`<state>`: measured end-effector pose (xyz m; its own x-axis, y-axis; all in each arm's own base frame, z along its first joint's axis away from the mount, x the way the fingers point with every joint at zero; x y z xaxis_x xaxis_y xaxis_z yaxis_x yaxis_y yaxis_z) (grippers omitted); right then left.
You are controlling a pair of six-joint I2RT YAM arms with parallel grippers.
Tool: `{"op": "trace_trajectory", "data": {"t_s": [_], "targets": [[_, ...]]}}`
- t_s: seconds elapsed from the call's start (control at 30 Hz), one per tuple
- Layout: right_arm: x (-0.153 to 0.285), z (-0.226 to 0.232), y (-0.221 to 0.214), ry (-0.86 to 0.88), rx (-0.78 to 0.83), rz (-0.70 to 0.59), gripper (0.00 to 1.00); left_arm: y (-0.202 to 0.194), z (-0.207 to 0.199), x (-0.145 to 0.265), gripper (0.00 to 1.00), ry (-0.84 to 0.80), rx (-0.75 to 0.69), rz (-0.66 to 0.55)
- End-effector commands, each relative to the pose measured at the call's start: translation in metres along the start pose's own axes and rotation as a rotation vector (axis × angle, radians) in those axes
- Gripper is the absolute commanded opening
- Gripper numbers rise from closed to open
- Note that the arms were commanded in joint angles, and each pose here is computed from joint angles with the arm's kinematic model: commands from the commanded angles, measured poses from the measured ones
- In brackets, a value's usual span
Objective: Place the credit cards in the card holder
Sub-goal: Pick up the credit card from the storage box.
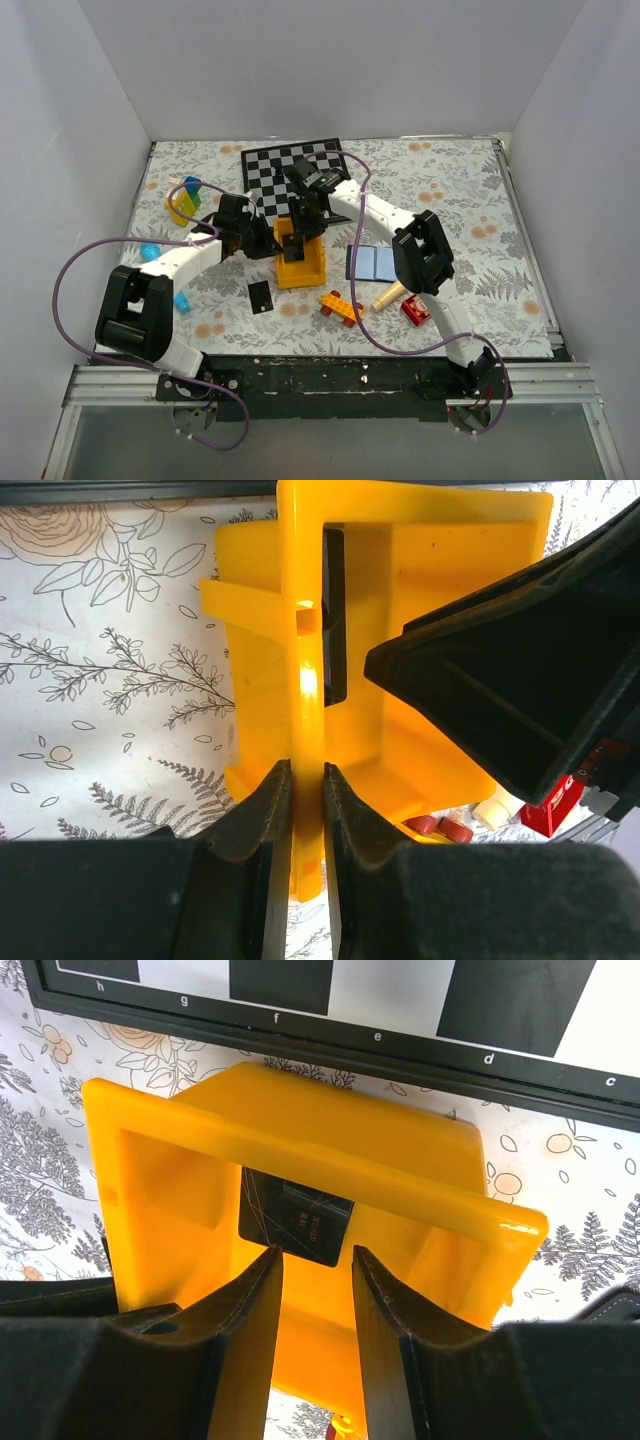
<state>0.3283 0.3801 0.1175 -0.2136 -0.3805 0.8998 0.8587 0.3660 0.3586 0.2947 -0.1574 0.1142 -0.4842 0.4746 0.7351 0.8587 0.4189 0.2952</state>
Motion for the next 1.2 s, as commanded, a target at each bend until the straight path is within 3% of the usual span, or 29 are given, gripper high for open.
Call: {"op": "trace_trajectory", "data": {"t_s": [0.0, 0.43, 0.87, 1.17], "targets": [[-0.008, -0.005, -0.005, -0.037, 0.006, 0.035, 0.42, -0.002, -0.011, 0.009, 0.00, -0.037, -0.008, -0.021], [-0.024, -0.011, -0.011, -0.071, -0.002, 0.058, 0.45, -0.006, -0.012, 0.015, 0.00, -0.036, 0.010, -0.037], [-0.018, -0.028, -0.009, -0.217, 0.017, 0.050, 0.48, -0.012, -0.014, 0.018, 0.00, -0.026, 0.054, -0.052], [-0.029, -0.027, -0.019, -0.194, 0.005, 0.094, 0.48, -0.016, -0.014, 0.021, 0.00, -0.031, 0.072, -0.064]]}}
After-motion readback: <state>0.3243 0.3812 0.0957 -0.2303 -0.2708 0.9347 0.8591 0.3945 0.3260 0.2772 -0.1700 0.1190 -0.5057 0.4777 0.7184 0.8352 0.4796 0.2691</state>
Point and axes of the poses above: each gripper's point midway between its finger pads, its own x axis back along the fingers, its own z axis along the line the jaws close on, y = z × x, the point moved 5 cm from there along x, back along the fingers, and after that the axes turned 9 degrees about x, right-handed, at the moved point
